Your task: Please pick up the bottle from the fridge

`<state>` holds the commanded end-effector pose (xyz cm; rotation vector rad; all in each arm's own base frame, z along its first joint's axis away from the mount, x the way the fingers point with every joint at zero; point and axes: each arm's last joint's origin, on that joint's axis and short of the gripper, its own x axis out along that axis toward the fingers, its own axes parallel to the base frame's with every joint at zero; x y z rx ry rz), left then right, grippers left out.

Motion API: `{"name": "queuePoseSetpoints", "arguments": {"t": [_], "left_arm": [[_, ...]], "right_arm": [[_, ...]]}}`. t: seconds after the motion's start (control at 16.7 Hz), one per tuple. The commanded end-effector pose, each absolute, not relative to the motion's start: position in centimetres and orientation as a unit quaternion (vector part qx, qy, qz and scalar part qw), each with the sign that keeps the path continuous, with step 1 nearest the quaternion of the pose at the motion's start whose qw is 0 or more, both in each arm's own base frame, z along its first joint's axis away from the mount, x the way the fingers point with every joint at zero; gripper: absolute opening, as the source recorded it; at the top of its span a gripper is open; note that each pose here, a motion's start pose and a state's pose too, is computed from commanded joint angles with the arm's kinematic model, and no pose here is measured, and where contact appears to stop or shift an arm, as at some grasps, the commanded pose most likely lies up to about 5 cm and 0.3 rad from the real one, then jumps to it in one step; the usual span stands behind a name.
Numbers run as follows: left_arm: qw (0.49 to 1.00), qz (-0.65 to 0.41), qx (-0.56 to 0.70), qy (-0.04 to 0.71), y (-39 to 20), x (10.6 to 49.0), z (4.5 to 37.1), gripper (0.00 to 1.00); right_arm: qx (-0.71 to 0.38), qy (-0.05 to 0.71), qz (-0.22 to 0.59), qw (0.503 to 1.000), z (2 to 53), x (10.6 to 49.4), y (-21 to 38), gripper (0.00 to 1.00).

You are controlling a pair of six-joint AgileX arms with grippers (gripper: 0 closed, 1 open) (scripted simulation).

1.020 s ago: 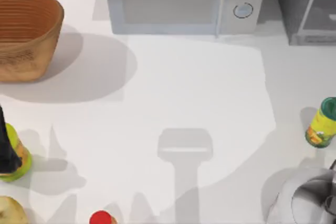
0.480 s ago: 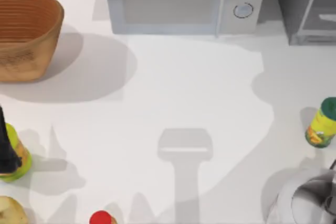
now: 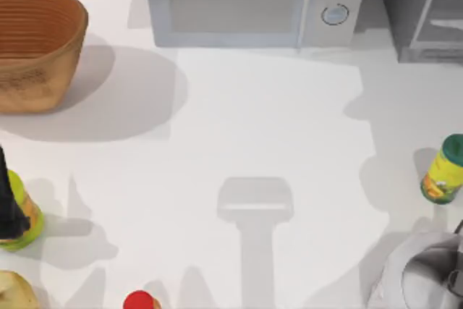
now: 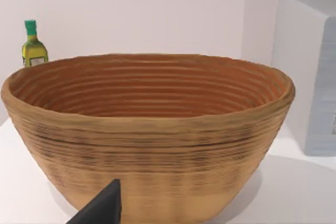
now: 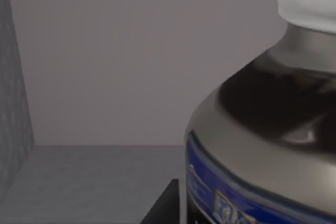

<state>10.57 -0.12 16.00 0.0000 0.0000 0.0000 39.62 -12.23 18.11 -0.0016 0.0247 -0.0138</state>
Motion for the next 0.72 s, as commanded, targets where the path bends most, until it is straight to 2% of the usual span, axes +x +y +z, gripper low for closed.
{"name": "queuePoseSetpoints", "arguments": {"t": [0.18,0.54,0.72], "left_arm": [[1.0,0.0,0.0,0.0,-0.1,10.6,16.0,1.0],[1.0,0.0,0.0,0.0,-0.1,10.6,16.0,1.0],[1.0,0.0,0.0,0.0,-0.1,10.6,16.0,1.0]], "right_arm": [[-0.002,0.006,-0.006,1.0,18.3,37.7,-12.1,0.0],[-0.001,0.007,-0.003,1.0,18.4,37.6,-11.8,0.0],[-0.007,0.0,-0.001,1.0,20.1,36.5,-10.8,0.0]]}}
